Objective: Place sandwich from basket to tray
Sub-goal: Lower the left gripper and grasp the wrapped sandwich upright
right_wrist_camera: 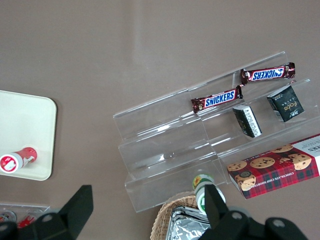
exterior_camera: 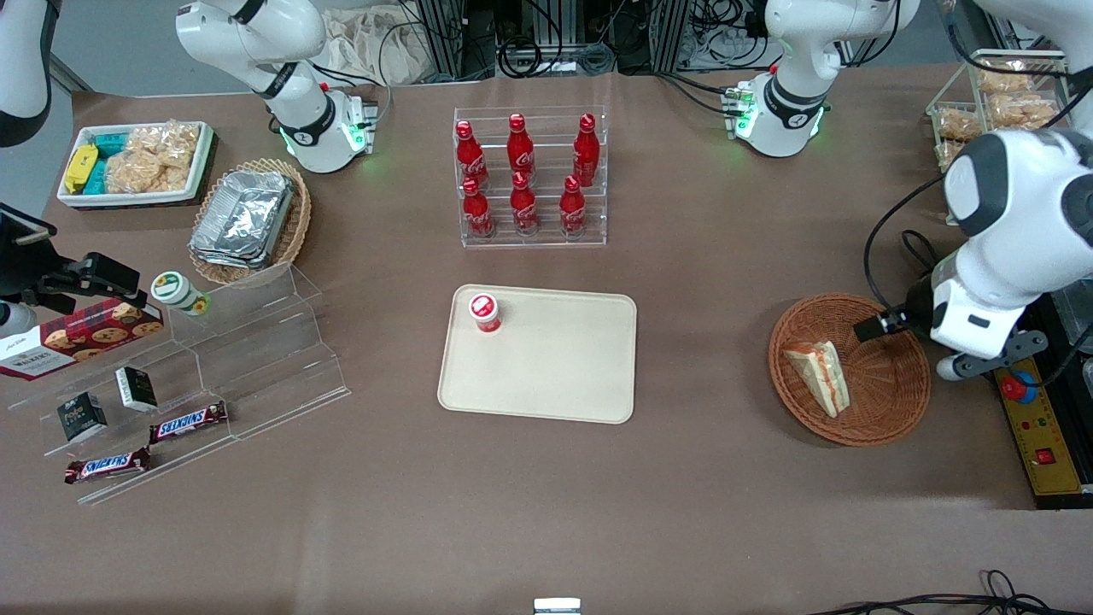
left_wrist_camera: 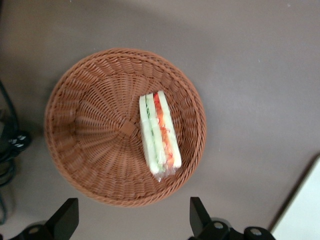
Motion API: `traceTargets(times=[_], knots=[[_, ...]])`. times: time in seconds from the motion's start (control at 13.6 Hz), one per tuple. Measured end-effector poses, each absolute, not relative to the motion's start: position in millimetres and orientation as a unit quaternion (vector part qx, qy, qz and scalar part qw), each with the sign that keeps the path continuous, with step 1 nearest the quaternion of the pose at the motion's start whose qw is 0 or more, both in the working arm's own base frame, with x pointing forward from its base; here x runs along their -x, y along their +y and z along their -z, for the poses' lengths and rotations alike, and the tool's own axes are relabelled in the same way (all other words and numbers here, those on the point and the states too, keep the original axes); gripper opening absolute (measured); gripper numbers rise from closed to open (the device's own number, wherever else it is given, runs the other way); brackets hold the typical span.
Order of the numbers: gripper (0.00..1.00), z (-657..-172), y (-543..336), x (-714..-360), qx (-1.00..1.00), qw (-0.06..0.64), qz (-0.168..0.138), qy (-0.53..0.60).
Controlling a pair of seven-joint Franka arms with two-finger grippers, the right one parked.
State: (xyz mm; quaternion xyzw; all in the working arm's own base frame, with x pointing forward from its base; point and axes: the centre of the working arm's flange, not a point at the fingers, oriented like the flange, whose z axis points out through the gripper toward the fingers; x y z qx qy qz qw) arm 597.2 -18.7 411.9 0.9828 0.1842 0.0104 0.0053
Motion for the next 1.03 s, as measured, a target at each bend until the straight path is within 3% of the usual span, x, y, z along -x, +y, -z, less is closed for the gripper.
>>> traceTargets(times=[0.51,0.81,0.88,1.03], knots=[[1.00,-290.2,-24.9,-605.3,-0.971,0.021,-0.032,0.236],[0.99,-251.6,-32.9,-599.8,-0.970,0.024,-0.029,0.242],[0.96,-248.8,-33.5,-599.5,-0.969,0.023,-0.027,0.243],[0.70,-248.0,-33.4,-599.5,-0.969,0.023,-0.027,0.243]])
